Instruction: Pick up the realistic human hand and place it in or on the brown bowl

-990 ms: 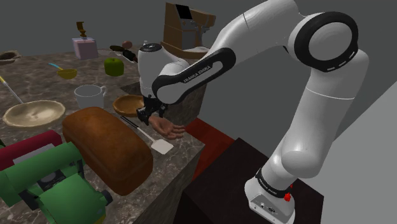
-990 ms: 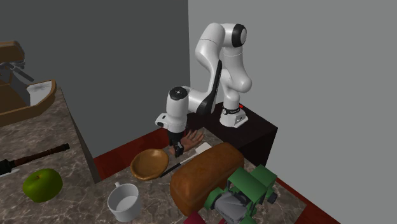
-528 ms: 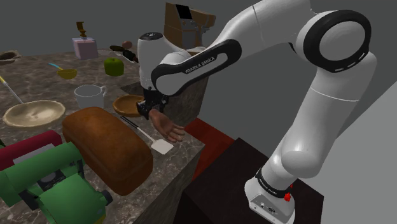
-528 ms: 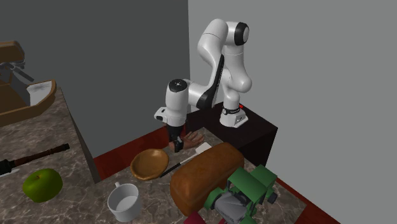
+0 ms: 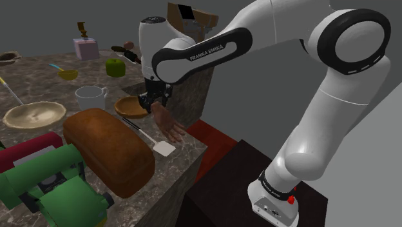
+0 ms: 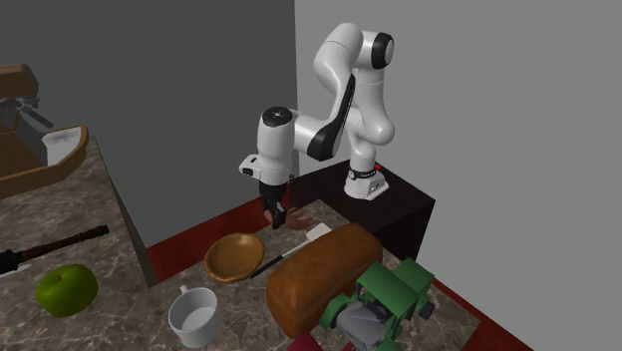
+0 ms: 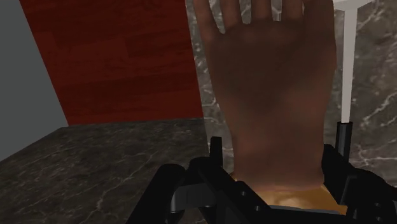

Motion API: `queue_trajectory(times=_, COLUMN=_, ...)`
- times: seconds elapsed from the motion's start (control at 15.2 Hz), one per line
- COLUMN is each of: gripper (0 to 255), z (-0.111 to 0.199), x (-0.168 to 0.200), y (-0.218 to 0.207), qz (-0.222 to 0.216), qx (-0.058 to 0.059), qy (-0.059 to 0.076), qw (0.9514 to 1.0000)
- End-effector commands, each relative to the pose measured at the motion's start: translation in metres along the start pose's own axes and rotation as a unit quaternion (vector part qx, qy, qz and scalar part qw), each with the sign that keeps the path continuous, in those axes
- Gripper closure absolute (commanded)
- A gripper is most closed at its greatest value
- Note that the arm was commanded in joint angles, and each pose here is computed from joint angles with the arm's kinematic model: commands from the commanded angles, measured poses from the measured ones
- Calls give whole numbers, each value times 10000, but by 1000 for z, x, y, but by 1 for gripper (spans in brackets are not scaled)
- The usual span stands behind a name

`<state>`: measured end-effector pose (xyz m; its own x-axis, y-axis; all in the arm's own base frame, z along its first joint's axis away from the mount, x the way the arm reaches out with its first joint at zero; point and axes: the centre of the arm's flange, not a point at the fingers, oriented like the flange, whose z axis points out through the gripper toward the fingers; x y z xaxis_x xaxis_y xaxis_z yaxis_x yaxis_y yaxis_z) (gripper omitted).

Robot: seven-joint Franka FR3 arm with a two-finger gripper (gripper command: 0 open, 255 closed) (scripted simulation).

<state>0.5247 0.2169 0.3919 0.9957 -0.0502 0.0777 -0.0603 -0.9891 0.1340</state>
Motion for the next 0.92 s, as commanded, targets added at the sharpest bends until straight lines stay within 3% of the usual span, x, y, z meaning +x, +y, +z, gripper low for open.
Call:
queue_trajectory(times=0.0, gripper=255, z=-11, x=1, y=2, qz=0, qx=0, qy=0, qw=10000)
queue_trajectory(times=0.46, gripper=255, z=-43, x=3, y=6, qz=0, qx=0, qy=0, qw=10000)
queue_trajectory(times=0.86, gripper=255, z=-38, x=80, y=-12, qz=0, qx=0, qy=0, qw=10000)
